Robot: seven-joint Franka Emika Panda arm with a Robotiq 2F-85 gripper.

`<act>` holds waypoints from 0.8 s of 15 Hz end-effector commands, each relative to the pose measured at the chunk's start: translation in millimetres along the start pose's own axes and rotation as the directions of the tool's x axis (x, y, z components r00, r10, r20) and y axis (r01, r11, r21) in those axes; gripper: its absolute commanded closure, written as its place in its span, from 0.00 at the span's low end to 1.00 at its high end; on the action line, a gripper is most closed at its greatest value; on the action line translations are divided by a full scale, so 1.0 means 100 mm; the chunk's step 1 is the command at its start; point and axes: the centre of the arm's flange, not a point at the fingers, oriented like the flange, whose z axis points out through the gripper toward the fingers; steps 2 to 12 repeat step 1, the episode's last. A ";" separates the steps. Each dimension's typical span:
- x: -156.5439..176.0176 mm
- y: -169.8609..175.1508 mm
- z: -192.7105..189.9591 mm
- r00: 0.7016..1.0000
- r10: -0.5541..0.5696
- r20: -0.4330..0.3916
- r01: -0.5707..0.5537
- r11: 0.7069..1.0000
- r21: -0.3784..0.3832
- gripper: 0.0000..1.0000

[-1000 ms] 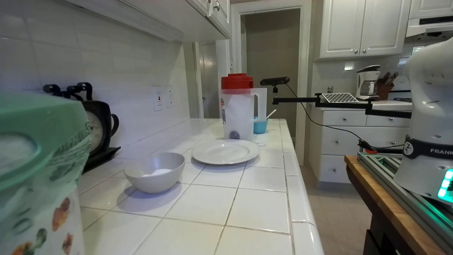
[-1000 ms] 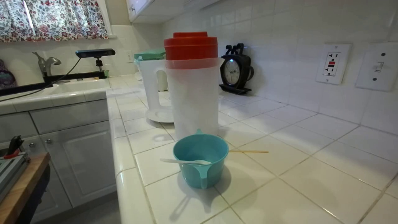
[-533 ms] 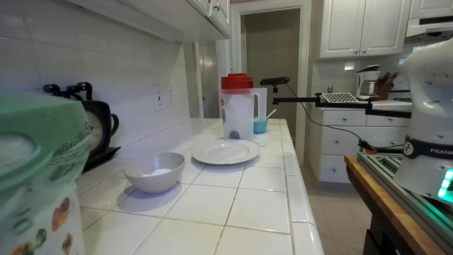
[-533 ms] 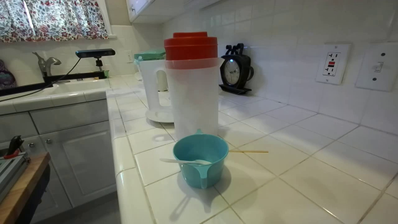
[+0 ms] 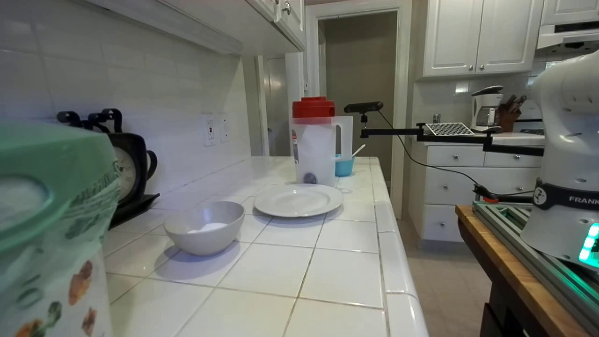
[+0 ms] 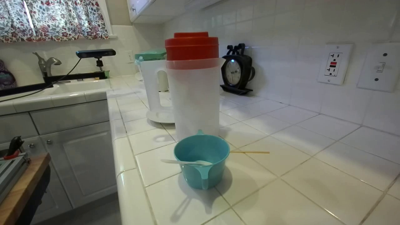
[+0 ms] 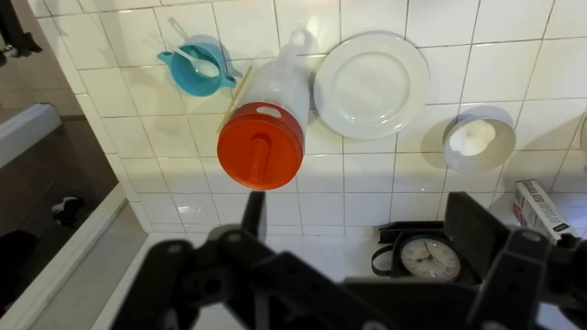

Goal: Close the top cabinet door that is open

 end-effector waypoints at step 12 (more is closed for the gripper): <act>0.00 0.00 0.00 1.000 0.000 0.000 0.000 1.000 0.000 0.00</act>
